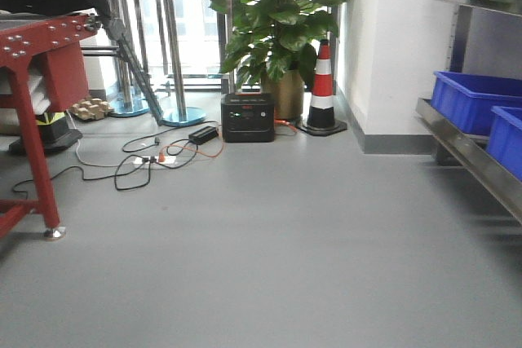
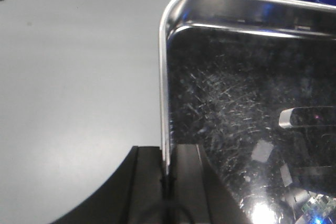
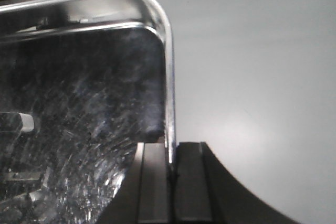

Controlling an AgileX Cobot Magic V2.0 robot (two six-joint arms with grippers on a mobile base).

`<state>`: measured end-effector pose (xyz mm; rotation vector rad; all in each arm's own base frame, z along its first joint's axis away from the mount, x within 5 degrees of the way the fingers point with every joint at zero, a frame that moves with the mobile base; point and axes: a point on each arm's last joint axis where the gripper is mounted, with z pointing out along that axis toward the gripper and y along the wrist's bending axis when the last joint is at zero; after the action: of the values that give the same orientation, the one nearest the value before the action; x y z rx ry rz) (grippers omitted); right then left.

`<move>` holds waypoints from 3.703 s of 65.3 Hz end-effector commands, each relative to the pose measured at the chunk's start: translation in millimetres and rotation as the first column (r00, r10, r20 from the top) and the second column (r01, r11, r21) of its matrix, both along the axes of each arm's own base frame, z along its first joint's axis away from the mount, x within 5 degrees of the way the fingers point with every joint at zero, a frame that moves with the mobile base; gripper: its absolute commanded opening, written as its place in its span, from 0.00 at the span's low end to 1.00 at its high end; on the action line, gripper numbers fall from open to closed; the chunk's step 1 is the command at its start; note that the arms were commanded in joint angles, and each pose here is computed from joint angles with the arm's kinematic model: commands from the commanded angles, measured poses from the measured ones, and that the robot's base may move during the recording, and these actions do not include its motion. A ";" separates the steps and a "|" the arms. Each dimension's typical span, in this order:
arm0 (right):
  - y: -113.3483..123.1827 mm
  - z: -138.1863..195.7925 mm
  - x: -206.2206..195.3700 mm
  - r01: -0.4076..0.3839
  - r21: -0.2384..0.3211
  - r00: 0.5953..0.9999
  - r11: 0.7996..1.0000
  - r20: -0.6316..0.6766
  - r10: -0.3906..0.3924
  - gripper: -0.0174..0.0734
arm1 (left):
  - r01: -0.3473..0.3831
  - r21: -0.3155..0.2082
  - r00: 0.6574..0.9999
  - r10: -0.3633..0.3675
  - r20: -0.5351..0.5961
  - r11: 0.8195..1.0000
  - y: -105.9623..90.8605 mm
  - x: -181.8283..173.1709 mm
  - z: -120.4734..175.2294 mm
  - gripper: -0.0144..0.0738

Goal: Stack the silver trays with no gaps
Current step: 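Hold the silver tray in both grippers while the base drives to the other rack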

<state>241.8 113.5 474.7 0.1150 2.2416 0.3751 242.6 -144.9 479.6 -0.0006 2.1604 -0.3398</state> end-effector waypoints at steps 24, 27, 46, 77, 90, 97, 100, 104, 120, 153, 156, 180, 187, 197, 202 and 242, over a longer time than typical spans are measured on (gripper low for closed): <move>-11.0 8.8 -1.8 0.044 -0.056 0.997 0.997 0.061 -0.041 0.11 | -0.056 0.076 0.996 0.050 0.071 0.996 13.6 -2.4 8.8 0.14; -11.0 8.8 -1.8 0.044 -0.056 0.997 0.997 0.061 -0.041 0.11 | -0.054 0.073 0.996 0.049 0.069 0.996 13.4 -2.6 8.7 0.14; -10.1 10.2 -1.0 0.039 -0.047 0.996 0.998 0.079 -0.035 0.11 | -0.073 0.103 0.992 0.062 0.109 0.992 16.1 -0.6 11.3 0.14; -9.9 10.3 -1.0 0.038 -0.044 0.996 0.998 0.080 -0.034 0.11 | -0.086 0.123 0.988 0.069 0.140 0.989 17.8 0.7 13.4 0.14; -9.7 10.3 -1.1 0.037 -0.043 0.996 0.998 0.079 -0.033 0.11 | -0.092 0.131 0.987 0.072 0.146 0.987 18.5 1.0 13.9 0.14; -9.7 10.3 -1.1 0.037 -0.043 0.996 0.998 0.079 -0.033 0.11 | -0.092 0.131 0.987 0.072 0.146 0.987 18.5 1.0 13.9 0.14; -9.7 10.3 -1.1 0.037 -0.043 0.996 0.998 0.079 -0.033 0.11 | -0.093 0.132 0.986 0.073 0.147 0.987 18.6 1.1 13.9 0.14; -9.7 10.3 -1.1 0.037 -0.043 0.996 0.998 0.079 -0.033 0.11 | -0.095 0.135 0.986 0.075 0.150 0.986 19.0 1.2 14.1 0.14; -9.7 10.3 -1.1 0.037 -0.043 0.996 0.998 0.079 -0.033 0.11 | -0.098 0.139 0.985 0.076 0.153 0.985 19.3 1.3 14.3 0.14; -9.7 10.5 -0.9 0.037 -0.042 0.996 0.998 0.081 -0.033 0.11 | -0.098 0.139 0.985 0.076 0.153 0.985 19.3 1.3 14.3 0.14; -9.7 10.5 -0.9 0.037 -0.042 0.996 0.998 0.081 -0.033 0.11 | -0.098 0.139 0.985 0.076 0.153 0.985 19.3 1.3 14.3 0.14; -9.7 10.5 -0.9 0.037 -0.042 0.996 0.998 0.081 -0.033 0.11 | -0.100 0.142 0.985 0.077 0.156 0.985 19.6 1.4 14.5 0.14; -9.7 10.5 -0.9 0.037 -0.042 0.996 0.998 0.081 -0.033 0.11 | -0.101 0.144 0.984 0.078 0.158 0.984 19.8 1.5 14.6 0.14; -9.7 10.5 -0.9 0.037 -0.042 0.996 0.998 0.081 -0.033 0.11 | -0.102 0.145 0.984 0.079 0.158 0.984 19.9 1.5 14.6 0.14; -9.7 10.5 -0.9 0.037 -0.042 0.996 0.998 0.081 -0.033 0.11 | -0.102 0.145 0.984 0.079 0.158 0.984 19.9 1.5 14.6 0.14; -9.7 10.5 -0.9 0.037 -0.042 0.996 0.998 0.081 -0.033 0.11 | -0.102 0.145 0.984 0.079 0.158 0.984 19.9 1.5 14.6 0.14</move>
<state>244.4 119.2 476.7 0.1003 2.2058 0.4253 247.6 -139.5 485.9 0.0237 2.0681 -0.2354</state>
